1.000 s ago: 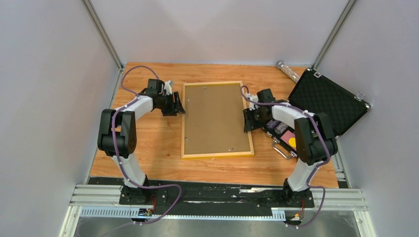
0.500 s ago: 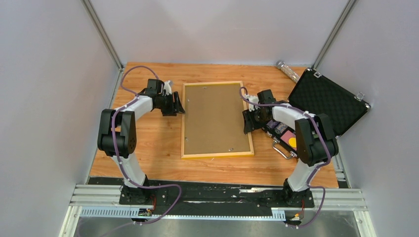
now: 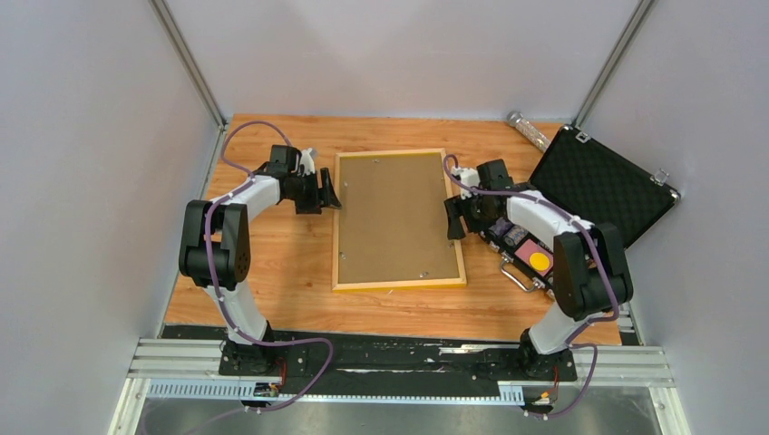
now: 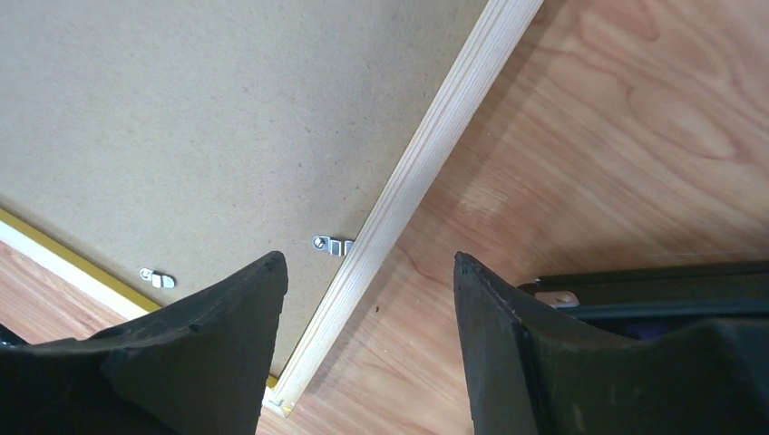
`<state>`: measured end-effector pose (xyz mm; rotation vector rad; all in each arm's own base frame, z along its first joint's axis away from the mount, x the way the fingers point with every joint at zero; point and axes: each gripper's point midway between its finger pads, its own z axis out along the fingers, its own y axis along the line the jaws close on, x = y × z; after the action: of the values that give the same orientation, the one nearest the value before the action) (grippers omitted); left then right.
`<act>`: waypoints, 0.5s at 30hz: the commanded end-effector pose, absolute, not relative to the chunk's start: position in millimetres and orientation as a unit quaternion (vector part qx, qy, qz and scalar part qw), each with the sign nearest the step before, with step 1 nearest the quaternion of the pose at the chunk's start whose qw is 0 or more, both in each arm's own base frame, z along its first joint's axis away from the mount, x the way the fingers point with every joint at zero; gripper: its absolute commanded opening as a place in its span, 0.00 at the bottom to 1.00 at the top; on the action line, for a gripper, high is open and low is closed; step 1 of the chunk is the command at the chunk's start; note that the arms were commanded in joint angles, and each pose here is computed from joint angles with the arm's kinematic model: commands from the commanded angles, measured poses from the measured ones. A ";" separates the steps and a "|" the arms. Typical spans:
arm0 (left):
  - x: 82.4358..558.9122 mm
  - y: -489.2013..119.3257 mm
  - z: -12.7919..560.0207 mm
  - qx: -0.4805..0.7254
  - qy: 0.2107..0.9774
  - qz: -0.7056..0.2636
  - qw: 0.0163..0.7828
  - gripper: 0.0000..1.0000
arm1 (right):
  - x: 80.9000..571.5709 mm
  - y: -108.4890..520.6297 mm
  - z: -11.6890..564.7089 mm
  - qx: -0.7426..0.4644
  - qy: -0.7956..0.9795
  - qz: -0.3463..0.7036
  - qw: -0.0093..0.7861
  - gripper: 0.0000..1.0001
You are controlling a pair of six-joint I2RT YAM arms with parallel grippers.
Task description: Put the photo into the frame
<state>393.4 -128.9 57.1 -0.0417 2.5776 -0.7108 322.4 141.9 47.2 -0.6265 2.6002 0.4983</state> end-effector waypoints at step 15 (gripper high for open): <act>408.2 -126.8 90.5 0.016 0.925 -0.261 0.275 0.81 | 270.8 197.9 109.0 -0.424 0.833 0.209 0.289 0.66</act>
<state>393.4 -127.1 58.1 -0.0203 2.5813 -0.6981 291.1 181.1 108.3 -0.9565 2.3103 0.5640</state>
